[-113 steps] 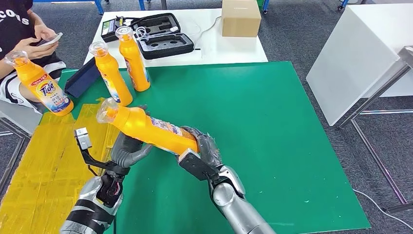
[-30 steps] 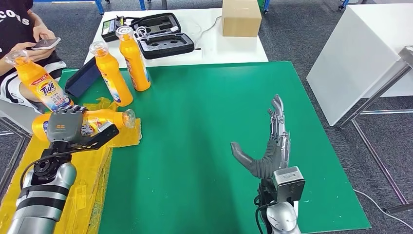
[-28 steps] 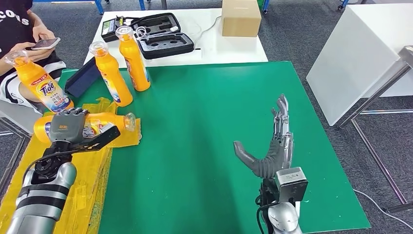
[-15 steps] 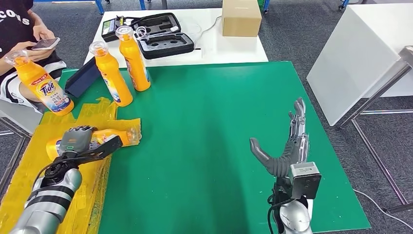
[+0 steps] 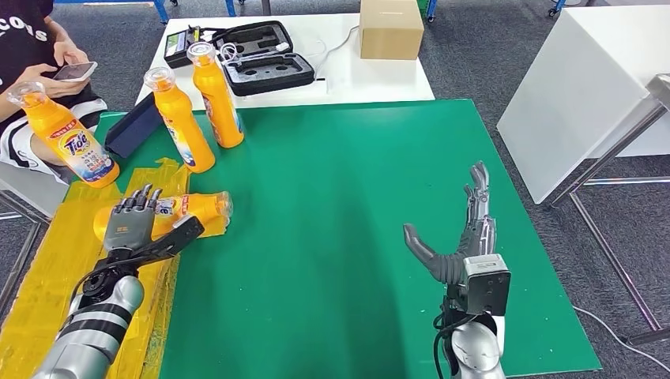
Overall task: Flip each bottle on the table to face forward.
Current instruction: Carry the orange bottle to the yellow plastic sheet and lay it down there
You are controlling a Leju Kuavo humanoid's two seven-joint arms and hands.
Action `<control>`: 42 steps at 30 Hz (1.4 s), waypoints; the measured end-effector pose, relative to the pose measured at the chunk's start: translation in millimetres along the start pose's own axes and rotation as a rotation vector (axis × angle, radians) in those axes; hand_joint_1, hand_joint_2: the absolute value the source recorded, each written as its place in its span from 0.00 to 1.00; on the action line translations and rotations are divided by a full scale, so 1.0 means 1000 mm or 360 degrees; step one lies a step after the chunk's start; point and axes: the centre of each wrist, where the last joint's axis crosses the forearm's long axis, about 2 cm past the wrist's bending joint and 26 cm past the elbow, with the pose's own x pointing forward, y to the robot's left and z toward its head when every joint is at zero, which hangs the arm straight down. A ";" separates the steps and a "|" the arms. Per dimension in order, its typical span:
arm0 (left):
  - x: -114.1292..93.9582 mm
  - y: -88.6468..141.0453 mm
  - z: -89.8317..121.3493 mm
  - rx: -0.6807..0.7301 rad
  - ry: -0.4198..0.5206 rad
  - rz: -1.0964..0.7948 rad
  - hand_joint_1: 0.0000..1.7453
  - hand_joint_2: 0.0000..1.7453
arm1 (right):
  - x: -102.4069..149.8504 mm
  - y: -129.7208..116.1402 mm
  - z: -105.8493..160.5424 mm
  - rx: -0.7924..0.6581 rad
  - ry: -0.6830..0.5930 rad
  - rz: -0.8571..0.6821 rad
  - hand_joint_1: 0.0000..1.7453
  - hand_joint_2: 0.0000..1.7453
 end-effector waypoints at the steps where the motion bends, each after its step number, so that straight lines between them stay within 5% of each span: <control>1: 0.001 0.001 0.001 0.0044 -0.0007 0.0016 0.00 1.00 | -0.001 -0.001 0.000 -0.0004 0.0004 0.0008 0.00 1.00; 10: 0.011 0.016 0.032 0.0285 -0.0170 0.0155 0.00 1.00 | -0.003 -0.004 0.014 0.0048 0.0053 0.0118 0.00 1.00; 23: 0.045 0.035 0.128 0.0059 -0.0806 0.1472 0.00 1.00 | 0.014 -0.020 0.059 0.0269 0.0006 -0.0062 0.00 1.00; 33: 0.071 0.031 0.148 -0.0125 -0.0901 0.1776 0.00 1.00 | 0.022 -0.016 0.065 0.0289 0.0001 -0.0127 0.00 1.00; 42: 0.085 0.014 0.152 -0.0298 -0.0788 0.2005 0.00 1.00 | 0.026 -0.007 0.062 0.0209 -0.0042 -0.0014 0.00 1.00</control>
